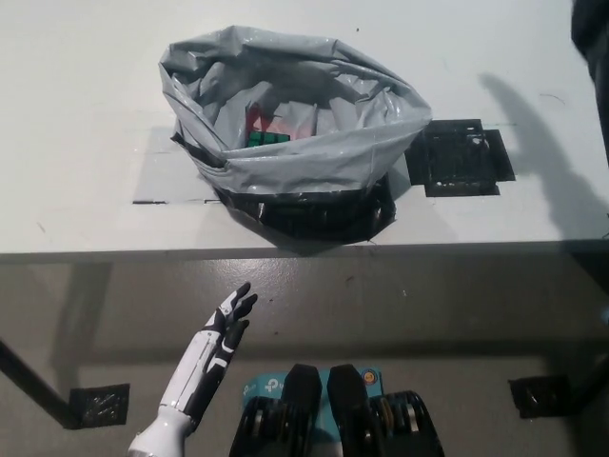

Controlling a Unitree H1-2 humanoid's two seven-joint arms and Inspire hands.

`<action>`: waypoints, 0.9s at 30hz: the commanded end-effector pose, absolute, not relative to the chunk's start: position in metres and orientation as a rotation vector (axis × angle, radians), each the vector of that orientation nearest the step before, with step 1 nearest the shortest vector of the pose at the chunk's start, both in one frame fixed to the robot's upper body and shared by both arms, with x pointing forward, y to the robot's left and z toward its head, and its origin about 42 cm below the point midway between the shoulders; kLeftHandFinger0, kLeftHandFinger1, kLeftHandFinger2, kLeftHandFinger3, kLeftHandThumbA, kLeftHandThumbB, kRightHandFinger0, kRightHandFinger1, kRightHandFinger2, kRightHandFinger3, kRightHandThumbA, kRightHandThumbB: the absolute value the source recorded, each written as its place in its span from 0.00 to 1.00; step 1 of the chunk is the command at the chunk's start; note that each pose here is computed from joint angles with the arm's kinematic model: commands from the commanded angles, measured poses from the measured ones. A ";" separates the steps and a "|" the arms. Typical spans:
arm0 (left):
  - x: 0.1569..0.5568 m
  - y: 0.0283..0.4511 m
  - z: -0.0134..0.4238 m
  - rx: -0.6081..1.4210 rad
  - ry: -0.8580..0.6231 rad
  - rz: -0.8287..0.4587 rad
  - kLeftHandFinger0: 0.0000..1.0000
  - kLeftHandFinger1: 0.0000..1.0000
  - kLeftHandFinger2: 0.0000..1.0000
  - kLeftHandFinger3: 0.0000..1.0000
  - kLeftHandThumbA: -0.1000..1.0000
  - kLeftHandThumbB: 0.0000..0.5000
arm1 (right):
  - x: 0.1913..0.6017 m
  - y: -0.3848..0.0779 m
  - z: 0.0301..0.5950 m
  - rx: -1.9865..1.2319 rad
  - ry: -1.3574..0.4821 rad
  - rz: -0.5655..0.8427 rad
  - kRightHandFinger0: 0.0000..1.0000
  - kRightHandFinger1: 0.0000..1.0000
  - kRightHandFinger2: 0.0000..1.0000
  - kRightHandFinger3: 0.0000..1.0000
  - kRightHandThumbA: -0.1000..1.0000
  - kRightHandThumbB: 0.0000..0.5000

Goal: Use the right hand to pick up a rubix's cube and place it into a plastic bag and lift the bag

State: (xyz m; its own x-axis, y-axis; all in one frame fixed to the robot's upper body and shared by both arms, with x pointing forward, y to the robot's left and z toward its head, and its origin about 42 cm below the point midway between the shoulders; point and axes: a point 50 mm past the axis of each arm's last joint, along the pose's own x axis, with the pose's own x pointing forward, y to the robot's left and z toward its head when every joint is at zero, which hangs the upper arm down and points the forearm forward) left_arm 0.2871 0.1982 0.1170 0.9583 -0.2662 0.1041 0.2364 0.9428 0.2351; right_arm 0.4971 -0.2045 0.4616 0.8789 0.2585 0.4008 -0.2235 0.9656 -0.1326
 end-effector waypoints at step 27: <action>0.277 0.232 0.127 0.170 -0.204 -0.246 1.00 1.00 1.00 1.00 1.00 0.43 | 0.283 -0.226 0.112 -0.344 -0.291 0.059 1.00 1.00 1.00 1.00 1.00 0.54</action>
